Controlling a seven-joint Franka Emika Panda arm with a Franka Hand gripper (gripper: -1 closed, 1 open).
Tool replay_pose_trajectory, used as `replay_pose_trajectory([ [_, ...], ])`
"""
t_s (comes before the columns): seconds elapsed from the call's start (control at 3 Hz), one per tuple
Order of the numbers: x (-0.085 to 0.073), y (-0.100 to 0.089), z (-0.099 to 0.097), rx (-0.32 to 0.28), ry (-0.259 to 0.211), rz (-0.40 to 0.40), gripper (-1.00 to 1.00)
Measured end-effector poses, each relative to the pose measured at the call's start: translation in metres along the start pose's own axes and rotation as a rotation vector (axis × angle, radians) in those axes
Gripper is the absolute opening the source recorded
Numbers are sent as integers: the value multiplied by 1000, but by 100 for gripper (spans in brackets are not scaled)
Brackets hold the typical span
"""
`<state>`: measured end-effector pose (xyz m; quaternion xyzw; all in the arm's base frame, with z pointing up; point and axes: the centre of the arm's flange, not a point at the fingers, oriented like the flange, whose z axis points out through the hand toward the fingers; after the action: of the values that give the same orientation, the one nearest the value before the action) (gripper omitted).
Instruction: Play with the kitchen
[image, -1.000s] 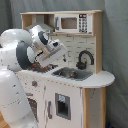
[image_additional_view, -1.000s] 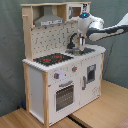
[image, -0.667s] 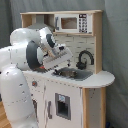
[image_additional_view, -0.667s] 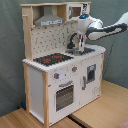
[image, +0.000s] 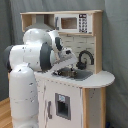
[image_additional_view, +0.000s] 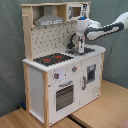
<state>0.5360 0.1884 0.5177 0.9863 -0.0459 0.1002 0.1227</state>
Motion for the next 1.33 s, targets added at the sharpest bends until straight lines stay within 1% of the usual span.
replay_pose_trajectory([
  [0.33,6,-5,15,52,-13,-90,100],
  [0.67,10,-21,25,106,-7,-174,100],
  [1.0,17,-29,33,140,-9,-256,100],
  [1.33,16,-33,32,142,-8,-264,100],
])
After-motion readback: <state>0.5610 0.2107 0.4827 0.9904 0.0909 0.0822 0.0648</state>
